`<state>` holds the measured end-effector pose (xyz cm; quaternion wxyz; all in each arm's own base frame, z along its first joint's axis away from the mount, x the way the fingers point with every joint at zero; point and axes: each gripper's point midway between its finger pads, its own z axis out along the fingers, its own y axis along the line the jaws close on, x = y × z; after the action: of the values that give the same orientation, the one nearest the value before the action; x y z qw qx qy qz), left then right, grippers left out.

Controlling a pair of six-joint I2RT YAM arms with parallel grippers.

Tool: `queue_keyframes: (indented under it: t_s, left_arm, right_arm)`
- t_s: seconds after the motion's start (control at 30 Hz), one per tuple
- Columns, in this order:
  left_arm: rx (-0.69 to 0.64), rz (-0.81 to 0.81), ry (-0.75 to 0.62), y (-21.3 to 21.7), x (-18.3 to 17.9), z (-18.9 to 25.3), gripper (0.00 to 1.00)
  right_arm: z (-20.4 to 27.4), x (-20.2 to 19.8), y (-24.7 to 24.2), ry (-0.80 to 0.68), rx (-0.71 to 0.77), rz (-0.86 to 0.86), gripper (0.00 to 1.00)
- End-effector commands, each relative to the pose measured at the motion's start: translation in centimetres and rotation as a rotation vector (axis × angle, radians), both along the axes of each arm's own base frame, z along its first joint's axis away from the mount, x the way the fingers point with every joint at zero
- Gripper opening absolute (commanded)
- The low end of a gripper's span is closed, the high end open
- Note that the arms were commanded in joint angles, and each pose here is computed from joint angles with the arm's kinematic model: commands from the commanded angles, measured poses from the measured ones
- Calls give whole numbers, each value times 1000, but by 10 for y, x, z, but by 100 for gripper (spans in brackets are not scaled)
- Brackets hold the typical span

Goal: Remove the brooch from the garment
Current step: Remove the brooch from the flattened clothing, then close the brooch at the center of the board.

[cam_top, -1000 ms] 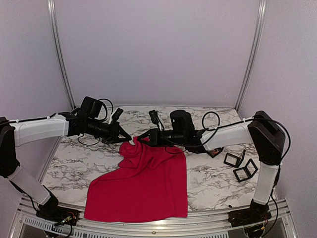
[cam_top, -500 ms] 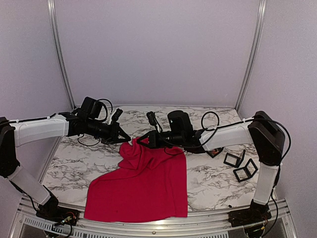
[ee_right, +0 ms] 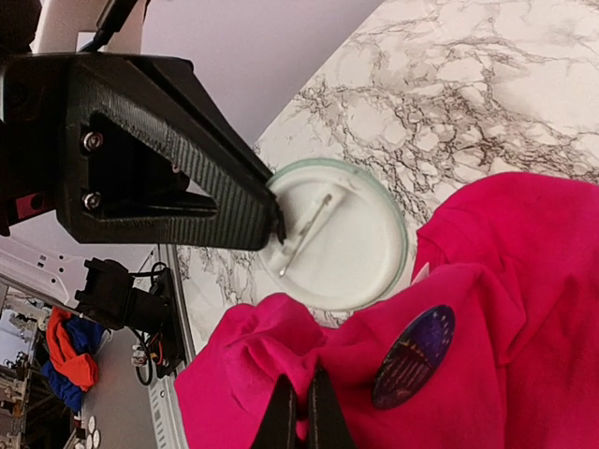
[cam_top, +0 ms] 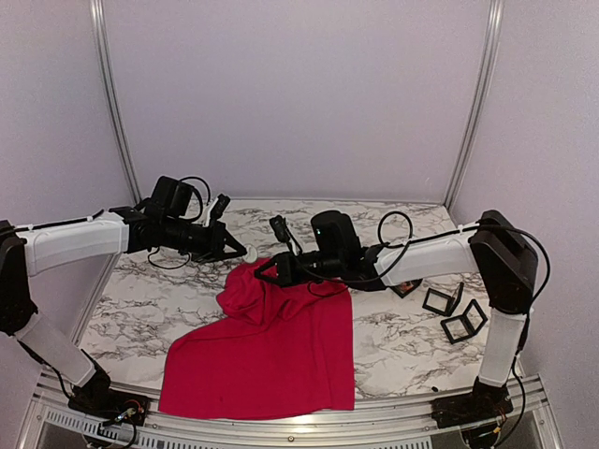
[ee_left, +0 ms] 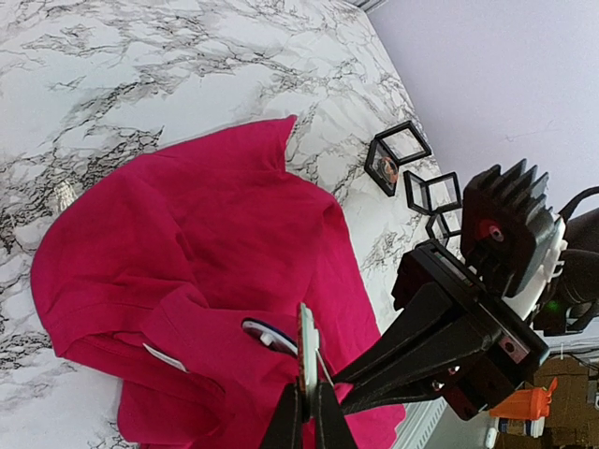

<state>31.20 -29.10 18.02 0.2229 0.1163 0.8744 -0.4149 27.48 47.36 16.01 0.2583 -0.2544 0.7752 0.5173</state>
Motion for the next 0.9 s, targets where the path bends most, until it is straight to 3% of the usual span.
queue_keyframes:
  t_s: [0.0,0.13,0.43,0.6,0.7,0.87]
  left_arm:
    - [-4,-13,-65,-2,5,18,0]
    - [7,-26,-75,-2,4,22,0]
    - [18,-68,-105,-2,1,37,0]
    - [-5,-115,-116,-5,-6,44,0]
    - [-18,-136,-130,-6,-9,49,0]
    - [-66,-186,-141,-11,-19,56,0]
  right_arm:
    - [31,-3,5,-53,46,27,3]
    - [37,-3,4,-69,53,29,16]
    - [58,1,-4,-121,77,11,60]
    - [75,6,-12,-158,109,3,75]
    - [85,9,-19,-173,147,3,93]
    - [98,16,-29,-186,198,-5,96]
